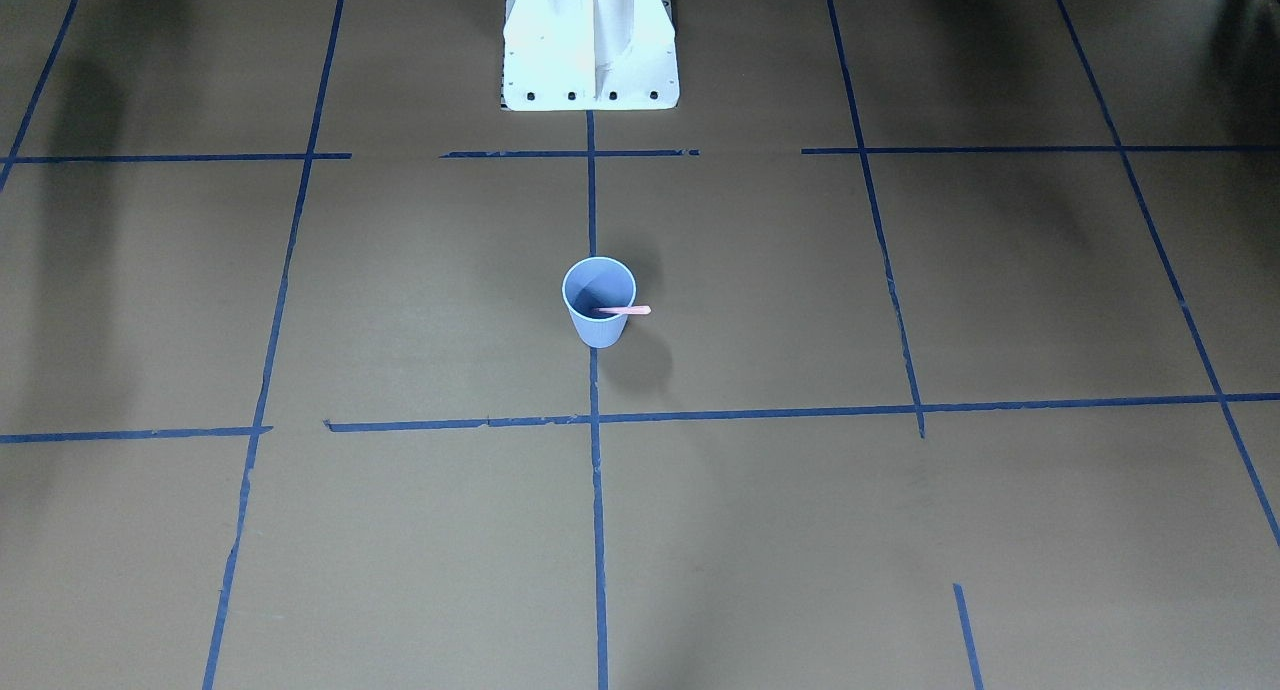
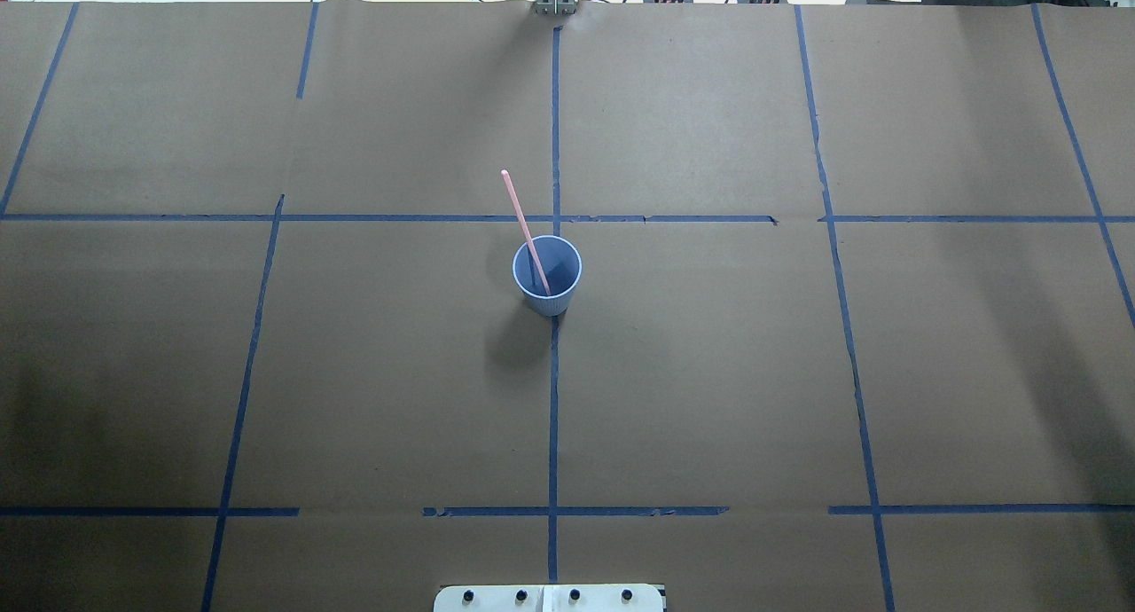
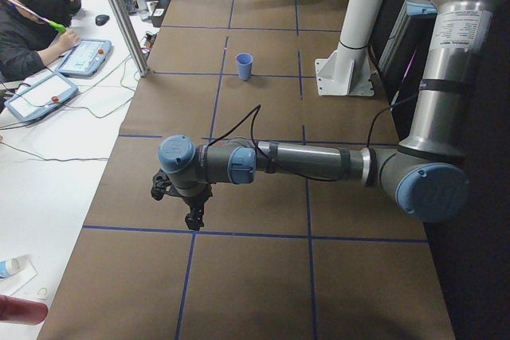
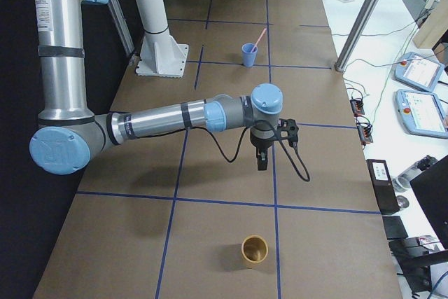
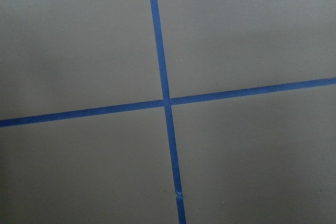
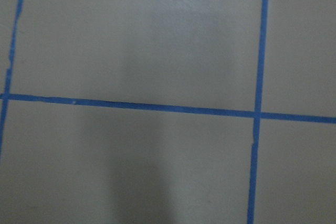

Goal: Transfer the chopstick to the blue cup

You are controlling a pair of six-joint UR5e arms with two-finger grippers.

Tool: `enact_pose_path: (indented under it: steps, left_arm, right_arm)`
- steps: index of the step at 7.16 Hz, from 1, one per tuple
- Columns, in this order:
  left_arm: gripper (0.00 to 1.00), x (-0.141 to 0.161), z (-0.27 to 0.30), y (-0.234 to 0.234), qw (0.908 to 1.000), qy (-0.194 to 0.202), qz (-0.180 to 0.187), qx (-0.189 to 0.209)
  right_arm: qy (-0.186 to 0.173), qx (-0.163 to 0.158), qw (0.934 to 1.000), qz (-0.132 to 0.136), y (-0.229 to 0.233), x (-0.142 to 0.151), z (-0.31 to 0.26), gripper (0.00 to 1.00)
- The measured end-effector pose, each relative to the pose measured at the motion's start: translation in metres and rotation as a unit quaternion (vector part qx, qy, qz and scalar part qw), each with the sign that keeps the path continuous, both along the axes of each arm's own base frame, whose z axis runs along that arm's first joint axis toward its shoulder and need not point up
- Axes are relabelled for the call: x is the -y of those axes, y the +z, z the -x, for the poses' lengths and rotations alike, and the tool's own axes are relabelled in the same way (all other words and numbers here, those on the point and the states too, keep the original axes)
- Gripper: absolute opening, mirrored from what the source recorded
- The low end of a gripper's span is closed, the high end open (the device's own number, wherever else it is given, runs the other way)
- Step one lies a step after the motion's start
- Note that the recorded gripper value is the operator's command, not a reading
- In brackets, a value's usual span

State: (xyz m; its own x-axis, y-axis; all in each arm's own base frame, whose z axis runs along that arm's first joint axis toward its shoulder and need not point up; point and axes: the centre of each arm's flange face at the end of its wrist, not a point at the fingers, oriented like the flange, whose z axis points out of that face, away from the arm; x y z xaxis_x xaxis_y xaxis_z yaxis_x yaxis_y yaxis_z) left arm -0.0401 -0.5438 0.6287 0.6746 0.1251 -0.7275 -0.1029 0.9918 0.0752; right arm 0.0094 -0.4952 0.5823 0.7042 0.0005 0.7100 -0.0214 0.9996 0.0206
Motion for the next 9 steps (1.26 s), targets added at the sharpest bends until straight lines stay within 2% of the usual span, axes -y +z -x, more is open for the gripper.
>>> enact_pose_path:
  steps: [1,2,3,6,9]
  left_arm:
    - [1.0,-0.003,0.0,0.004,1.0,0.0,0.003,0.0]
    - [1.0,-0.004,0.0,0.006,1.0,0.0,0.006,0.001]
    - [1.0,-0.004,0.0,0.007,1.0,-0.001,0.008,0.002]
    - [1.0,-0.004,0.0,0.008,0.9999,-0.003,0.012,0.003]
    - [1.0,-0.006,0.0,0.018,0.9998,0.0,0.018,0.004]
  right_arm:
    - [0.005,0.003,0.9996,0.026,0.027,-0.005,-0.006,1.0]
    - [0.015,0.012,0.9989,0.042,0.042,-0.013,-0.017,1.0]
    - [0.02,0.024,0.9986,0.044,0.052,-0.024,-0.028,1.0]
    - [0.03,0.037,0.9988,0.01,0.055,-0.035,-0.049,1.0]
    - [0.039,0.039,0.9984,0.005,0.051,-0.035,-0.058,1.0]
